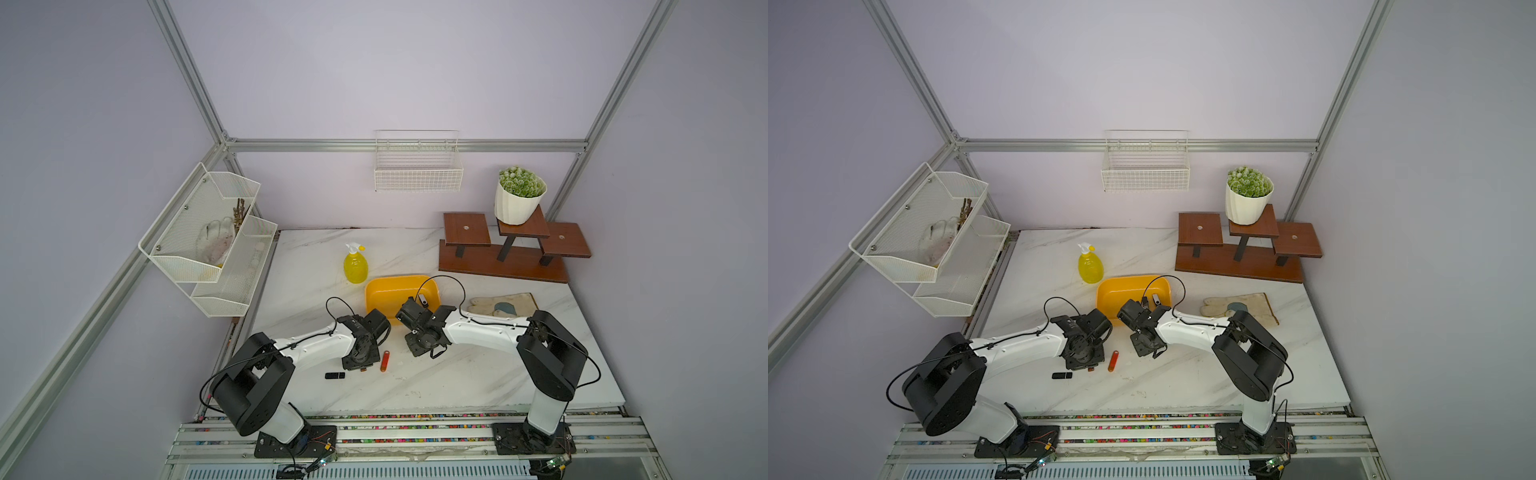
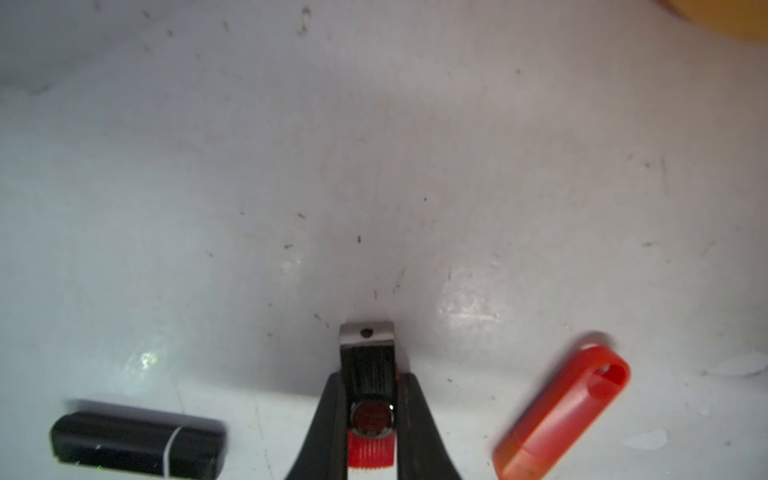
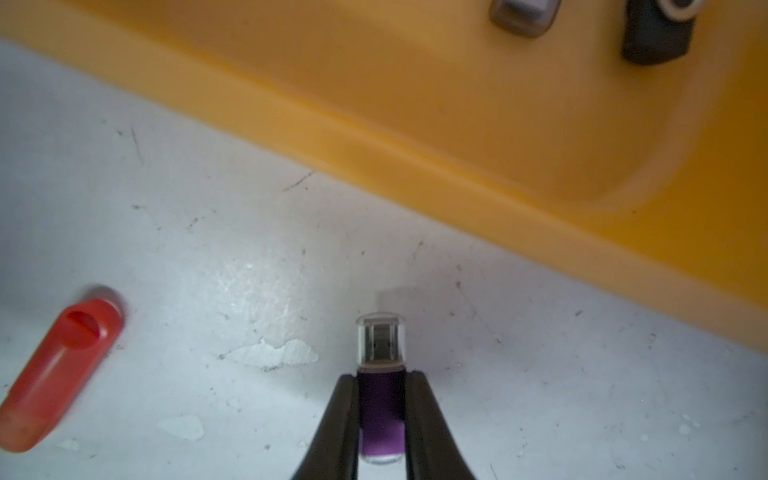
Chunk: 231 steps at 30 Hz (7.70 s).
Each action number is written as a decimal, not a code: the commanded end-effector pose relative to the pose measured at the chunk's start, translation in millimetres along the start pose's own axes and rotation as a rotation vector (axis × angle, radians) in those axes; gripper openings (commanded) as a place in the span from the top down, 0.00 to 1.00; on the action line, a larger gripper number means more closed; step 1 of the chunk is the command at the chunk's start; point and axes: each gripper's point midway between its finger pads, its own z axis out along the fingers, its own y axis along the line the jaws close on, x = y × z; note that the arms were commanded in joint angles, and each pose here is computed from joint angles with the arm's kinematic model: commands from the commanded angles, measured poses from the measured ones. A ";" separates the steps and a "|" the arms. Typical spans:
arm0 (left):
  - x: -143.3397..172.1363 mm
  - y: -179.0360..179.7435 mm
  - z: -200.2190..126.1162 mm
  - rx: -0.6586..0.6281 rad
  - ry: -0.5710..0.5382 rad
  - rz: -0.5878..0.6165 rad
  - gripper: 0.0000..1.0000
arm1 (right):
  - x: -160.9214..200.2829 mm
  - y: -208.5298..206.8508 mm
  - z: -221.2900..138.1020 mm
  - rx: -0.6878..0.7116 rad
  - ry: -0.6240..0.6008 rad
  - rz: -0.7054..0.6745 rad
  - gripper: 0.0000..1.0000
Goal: Put the usb flash drive into the storage box
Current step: Pick up the USB flash from the center of the board, then place the USB flash in the storage box, then pick up the USB flash from the center of the board.
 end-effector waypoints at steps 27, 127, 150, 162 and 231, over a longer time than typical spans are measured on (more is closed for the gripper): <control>-77.7 -16.7 -112.9 0.054 -0.112 0.130 1.00 | -148.6 -36.2 -75.0 -0.019 -0.261 0.140 1.00; -184.4 -155.0 5.4 0.184 -0.050 0.293 0.72 | -124.0 -167.7 -128.2 0.109 -0.344 0.399 0.59; -204.3 -71.5 -143.5 0.197 -0.249 0.192 0.43 | -49.1 -30.6 -111.9 -0.142 -0.247 0.312 0.53; -97.1 18.5 -115.0 0.123 -0.141 0.054 0.38 | -18.5 87.4 -40.9 -0.208 -0.096 0.206 0.47; 17.7 64.9 -70.7 0.138 0.030 -0.115 0.35 | 16.9 112.1 7.7 -0.065 0.025 0.088 1.00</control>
